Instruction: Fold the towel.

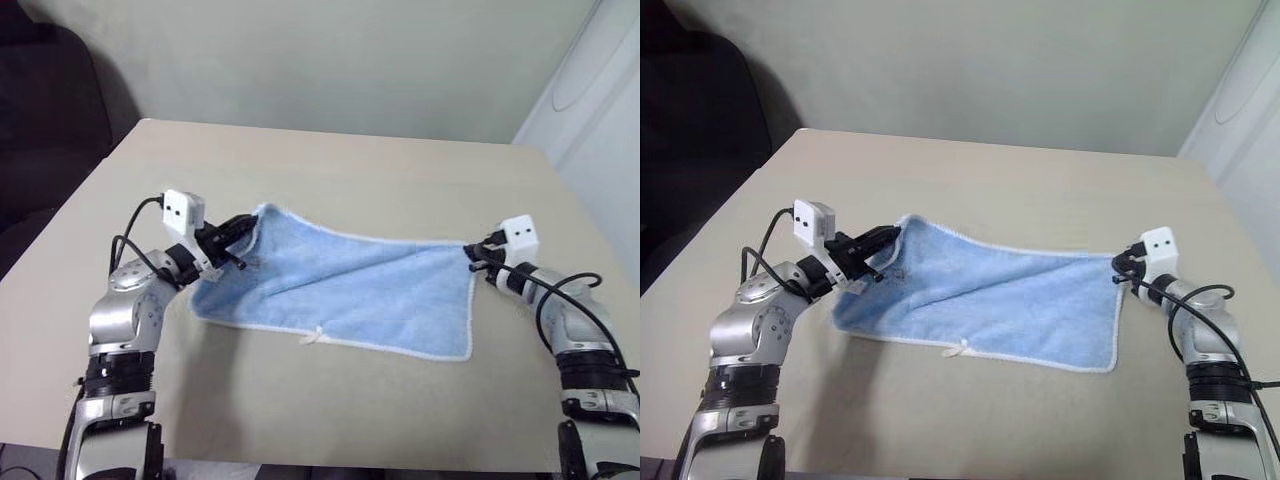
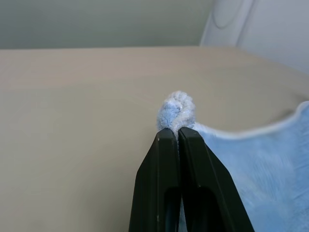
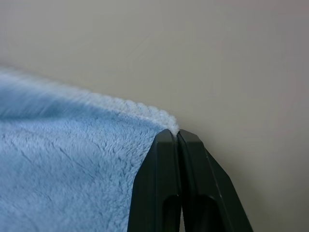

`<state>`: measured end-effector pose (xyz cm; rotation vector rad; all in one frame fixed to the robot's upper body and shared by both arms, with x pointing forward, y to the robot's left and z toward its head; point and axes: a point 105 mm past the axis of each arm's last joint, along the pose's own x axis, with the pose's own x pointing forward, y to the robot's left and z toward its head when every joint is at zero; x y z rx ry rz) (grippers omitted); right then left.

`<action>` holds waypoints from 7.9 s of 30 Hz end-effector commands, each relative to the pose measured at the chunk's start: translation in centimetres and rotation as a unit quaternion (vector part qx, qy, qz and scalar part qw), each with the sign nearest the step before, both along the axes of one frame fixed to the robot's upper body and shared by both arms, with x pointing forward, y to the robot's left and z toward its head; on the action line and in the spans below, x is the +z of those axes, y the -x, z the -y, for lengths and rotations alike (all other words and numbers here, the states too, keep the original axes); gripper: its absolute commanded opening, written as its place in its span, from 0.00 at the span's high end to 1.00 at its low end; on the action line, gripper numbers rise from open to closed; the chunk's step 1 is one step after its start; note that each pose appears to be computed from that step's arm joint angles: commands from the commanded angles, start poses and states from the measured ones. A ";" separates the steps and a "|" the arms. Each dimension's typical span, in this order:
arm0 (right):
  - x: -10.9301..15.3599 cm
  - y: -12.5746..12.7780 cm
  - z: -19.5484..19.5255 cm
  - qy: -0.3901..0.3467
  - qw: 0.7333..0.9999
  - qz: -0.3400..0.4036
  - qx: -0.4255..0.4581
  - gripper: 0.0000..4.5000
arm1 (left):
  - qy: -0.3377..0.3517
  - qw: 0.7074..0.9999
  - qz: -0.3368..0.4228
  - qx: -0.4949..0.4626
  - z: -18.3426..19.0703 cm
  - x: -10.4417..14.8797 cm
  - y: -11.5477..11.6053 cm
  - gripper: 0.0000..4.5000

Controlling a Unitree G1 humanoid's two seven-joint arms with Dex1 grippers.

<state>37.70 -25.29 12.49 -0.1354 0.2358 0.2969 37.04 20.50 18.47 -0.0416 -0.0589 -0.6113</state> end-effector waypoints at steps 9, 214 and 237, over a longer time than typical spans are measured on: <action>15.4 -1.1 1.9 0.060 0.975 0.213 -0.030 0.99 | 0.079 0.984 0.155 0.027 1.6 11.8 -4.9 1.00; -4.6 12.3 0.4 -0.169 0.972 -0.121 0.113 1.00 | 0.009 0.970 -0.223 -0.093 -7.4 -6.3 8.0 0.99; -2.4 14.3 5.7 -0.213 0.972 -0.097 0.008 0.00 | 0.053 0.981 -0.185 0.016 -11.7 -5.0 8.4 0.05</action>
